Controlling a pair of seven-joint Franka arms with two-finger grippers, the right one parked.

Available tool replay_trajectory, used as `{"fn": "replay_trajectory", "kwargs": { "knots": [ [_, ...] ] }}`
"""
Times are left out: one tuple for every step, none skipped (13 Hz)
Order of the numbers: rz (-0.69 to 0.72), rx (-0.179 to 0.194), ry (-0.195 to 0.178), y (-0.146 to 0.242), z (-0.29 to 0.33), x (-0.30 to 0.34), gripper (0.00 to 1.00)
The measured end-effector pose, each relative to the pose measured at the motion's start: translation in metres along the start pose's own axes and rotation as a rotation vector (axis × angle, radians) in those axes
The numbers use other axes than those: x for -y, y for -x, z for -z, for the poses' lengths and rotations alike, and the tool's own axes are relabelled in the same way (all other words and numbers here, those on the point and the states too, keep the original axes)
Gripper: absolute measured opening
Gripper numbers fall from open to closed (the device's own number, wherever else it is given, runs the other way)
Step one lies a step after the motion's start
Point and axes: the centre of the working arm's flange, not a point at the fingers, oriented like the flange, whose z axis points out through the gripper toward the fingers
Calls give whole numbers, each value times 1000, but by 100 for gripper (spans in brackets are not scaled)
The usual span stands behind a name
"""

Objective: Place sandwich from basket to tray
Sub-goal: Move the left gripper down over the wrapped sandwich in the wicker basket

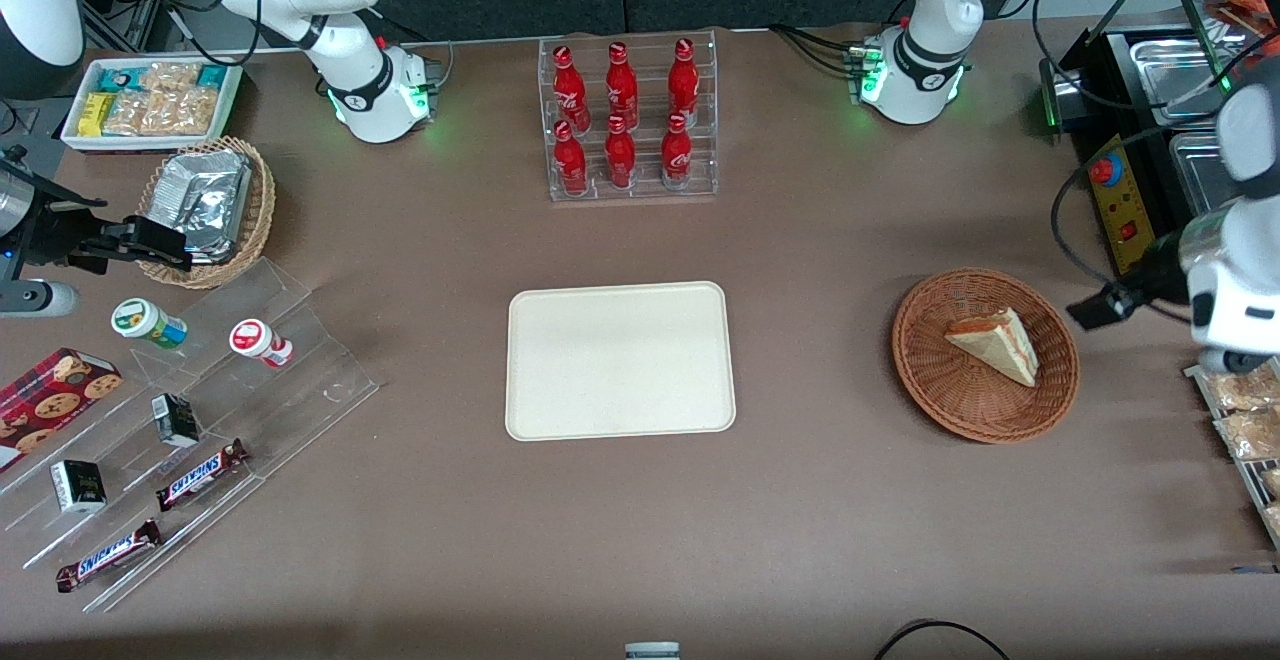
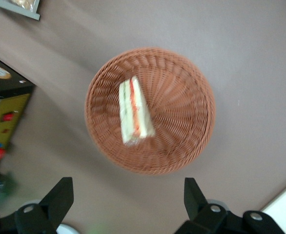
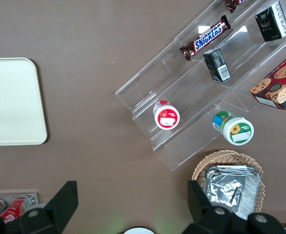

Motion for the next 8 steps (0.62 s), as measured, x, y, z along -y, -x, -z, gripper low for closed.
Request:
{"fn": "replay_trajectory", "kwargs": {
  "knots": [
    [66,-16,14,-3,-15,-3,100],
    [127,-27,24,-5,-30,-4,100],
    [189,-40,39,-7,-47,-5,100],
    [254,-58,60,-8,-65,-6,100],
    [310,-74,80,-9,-82,-7,100],
    [346,-85,96,-8,-99,-6,100],
    [362,-90,103,-6,-114,-5,100],
    [371,-96,112,-3,-129,-3,100]
  ]
}}
